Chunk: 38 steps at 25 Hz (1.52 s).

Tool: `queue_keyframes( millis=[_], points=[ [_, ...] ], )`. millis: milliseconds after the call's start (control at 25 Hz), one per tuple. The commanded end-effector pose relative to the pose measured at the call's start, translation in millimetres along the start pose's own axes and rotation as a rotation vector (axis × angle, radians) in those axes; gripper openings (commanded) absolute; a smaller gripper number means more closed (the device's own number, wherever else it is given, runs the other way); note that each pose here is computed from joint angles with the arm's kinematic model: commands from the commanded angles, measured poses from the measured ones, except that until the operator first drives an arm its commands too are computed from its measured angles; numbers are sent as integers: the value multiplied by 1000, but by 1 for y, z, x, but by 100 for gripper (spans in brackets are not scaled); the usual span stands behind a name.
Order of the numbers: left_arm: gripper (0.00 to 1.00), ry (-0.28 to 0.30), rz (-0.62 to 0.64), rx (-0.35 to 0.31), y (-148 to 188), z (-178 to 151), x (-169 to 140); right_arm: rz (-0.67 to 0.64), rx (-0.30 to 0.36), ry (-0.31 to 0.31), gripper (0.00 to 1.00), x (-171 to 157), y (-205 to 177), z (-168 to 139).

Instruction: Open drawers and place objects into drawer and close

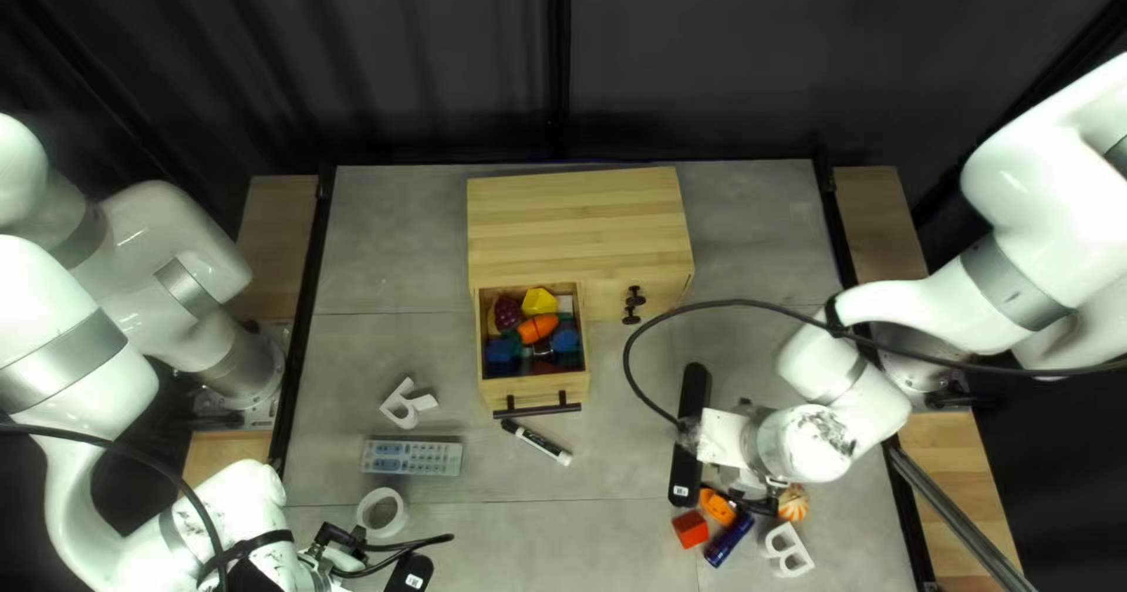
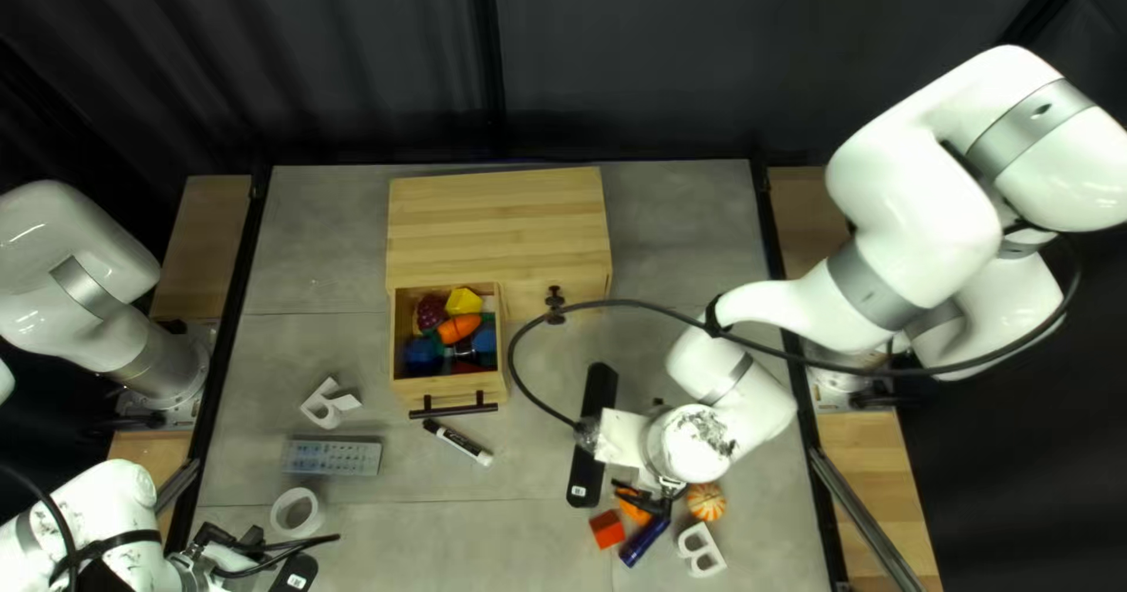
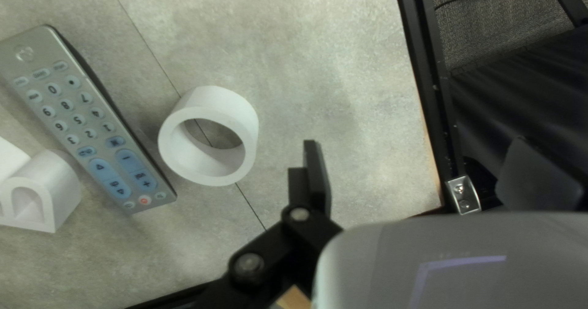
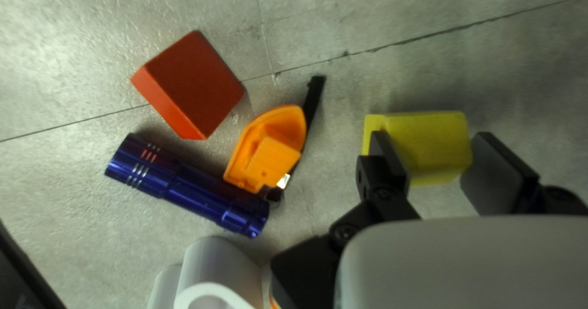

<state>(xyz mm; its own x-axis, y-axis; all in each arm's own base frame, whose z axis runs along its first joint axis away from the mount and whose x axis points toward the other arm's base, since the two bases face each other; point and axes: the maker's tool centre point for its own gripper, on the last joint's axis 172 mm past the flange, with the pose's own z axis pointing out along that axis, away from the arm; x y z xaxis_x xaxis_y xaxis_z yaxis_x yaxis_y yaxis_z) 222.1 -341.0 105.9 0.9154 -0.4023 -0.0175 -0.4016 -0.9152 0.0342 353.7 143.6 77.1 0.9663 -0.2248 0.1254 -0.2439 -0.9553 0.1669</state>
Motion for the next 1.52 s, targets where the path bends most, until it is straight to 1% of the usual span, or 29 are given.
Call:
queue_keyframes(
  millis=[40,160,280,320,360,440,480,520,560,600,800,880,920,960,1000,1160,1280,1320,1360,1440,1480,1520],
  points=[
    [100,0,0,0,0,0,0,46,-26,12,3,24,18,-31],
    [100,0,0,0,0,0,0,84,-37,41,3,56,37,-53],
    [100,0,0,0,0,0,0,112,-62,72,2,103,59,-74],
    [100,0,0,0,0,0,0,117,-76,84,2,127,69,-83],
    [100,0,0,0,0,0,0,118,-82,90,3,136,72,-85],
    [100,0,0,0,0,0,0,105,-101,114,3,173,88,-92],
    [100,0,0,0,0,0,0,101,-105,120,3,183,92,-93],
    [100,0,0,0,0,0,0,92,-111,133,3,202,99,-95],
    [100,0,0,0,0,0,0,88,-113,140,3,210,102,-95],
    [100,0,0,0,0,0,0,79,-116,153,3,227,106,-97],
    [100,0,0,0,0,0,0,51,-115,181,3,265,105,-98],
    [100,0,0,0,0,0,0,45,-112,187,5,273,102,-96],
    [100,0,0,0,0,0,0,38,-109,191,28,278,100,-94],
    [100,0,0,0,0,0,0,34,-106,192,46,279,98,-93],
    [100,0,0,0,0,0,0,28,-104,195,100,280,96,-91],
    [100,0,0,0,0,0,0,27,-89,199,100,271,91,-94],
    [100,0,0,0,0,0,0,46,-82,169,100,251,73,-99],
    [100,0,0,0,0,0,0,62,-82,133,100,239,58,-100],
    [100,0,0,0,0,0,0,71,-82,115,100,233,52,-101],
    [100,0,0,0,0,0,0,129,-93,35,100,205,21,-101],
    [100,0,0,0,0,0,0,150,-102,8,100,193,9,-100],
    [100,0,0,0,0,0,0,195,-124,-45,100,172,-13,-98]
  ],
)
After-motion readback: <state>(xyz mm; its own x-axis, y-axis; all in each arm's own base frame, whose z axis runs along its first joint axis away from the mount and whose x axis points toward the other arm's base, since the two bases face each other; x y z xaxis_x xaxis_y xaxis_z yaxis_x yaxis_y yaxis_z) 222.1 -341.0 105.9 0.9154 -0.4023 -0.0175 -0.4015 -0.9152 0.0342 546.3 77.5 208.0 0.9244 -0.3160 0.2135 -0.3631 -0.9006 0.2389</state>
